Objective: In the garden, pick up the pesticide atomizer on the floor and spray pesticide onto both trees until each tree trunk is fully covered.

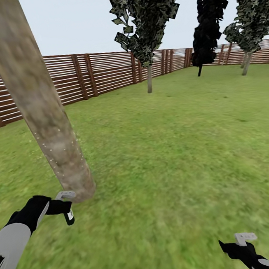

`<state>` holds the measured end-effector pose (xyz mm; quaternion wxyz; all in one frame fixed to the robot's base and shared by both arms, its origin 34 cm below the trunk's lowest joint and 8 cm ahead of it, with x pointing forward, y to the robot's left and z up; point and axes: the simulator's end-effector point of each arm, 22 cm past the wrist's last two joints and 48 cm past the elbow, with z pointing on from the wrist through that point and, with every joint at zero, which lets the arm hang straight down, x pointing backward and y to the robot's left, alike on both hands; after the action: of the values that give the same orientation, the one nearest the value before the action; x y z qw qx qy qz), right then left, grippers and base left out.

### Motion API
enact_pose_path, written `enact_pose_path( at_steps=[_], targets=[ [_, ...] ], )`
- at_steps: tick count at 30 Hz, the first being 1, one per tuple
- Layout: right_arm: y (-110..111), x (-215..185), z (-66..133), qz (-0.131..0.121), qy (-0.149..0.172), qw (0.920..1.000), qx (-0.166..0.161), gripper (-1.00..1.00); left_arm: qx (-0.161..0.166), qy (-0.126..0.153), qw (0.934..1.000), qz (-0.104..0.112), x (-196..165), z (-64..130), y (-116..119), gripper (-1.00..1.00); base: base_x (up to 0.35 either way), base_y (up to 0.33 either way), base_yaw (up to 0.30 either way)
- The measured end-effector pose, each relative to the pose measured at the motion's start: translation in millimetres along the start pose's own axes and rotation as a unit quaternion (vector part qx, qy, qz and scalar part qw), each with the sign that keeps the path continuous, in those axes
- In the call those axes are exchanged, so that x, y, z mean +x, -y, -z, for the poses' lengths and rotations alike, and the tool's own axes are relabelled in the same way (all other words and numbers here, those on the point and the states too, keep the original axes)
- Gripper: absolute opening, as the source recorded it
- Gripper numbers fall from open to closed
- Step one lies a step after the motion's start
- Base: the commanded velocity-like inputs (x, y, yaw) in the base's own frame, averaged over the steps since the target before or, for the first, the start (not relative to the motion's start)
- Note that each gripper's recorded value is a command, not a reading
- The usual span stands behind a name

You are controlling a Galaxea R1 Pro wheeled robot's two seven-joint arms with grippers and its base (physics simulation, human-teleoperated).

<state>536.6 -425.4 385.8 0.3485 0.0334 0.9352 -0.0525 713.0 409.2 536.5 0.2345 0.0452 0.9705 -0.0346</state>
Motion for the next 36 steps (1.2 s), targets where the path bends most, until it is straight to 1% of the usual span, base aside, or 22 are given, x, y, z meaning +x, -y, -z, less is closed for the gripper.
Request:
enact_pose_path(
  at_steps=[5, 16, 30, 31, 33, 34, 35, 36],
  targets=[
    [0, 0, 0.0, 0.0, 0.0, 1.0, 0.0, 1.0, 0.0, 0.0, 1.0, 0.001, 0, 0.0, 0, -1.0, 0.14, -0.283, 0.254],
    [0, 0, 0.0, 0.0, 0.0, 1.0, 0.0, 1.0, 0.001, 0.0, 1.0, 0.001, 0, -0.6, 1, -1.0, 0.14, -0.283, 0.043],
    [0, 0, 0.1, 0.0, 0.0, 1.0, 0.0, 1.0, 0.001, -0.002, 1.0, 0.001, 2, -0.8, 1, -1.0, 0.173, -0.277, 0.267],
    [0, 0, 0.1, 0.0, 0.0, 1.0, 0.0, 1.0, 0.006, -0.003, 1.0, 0.004, 3, -2.9, 6, -1.0, 0.231, -0.261, 0.276],
    [-1, 0, 0.0, 0.0, 0.0, 1.0, -0.001, 1.0, 0.017, -0.002, 0.9999, 0.001, 1, -9.6, 27, -1.0, 0.231, -0.261, 0.276],
    [-1, 0, 0.0, 0.0, 0.0, 1.0, -0.001, 1.0, 0.01, -0.002, 0.9999, -0.002, -1, -13.6, 34, -1.0, 0.231, -0.261, 0.276],
    [-1, 0, 0.0, 0.0, 0.0, 1.0, -0.001, 1.0, -0.009, -0.002, 0.9999, -0.005, -2, -18.9, 39, -1.0, 0.231, -0.261, 0.276],
    [-1, 0, 0.0, 0.0, 0.0, 1.0, -0.001, 1.0, -0.047, -0.006, 0.9988, -0.01, 3, -25.7, 39, -1.0, 0.231, -0.261, 0.276]
  ],
)
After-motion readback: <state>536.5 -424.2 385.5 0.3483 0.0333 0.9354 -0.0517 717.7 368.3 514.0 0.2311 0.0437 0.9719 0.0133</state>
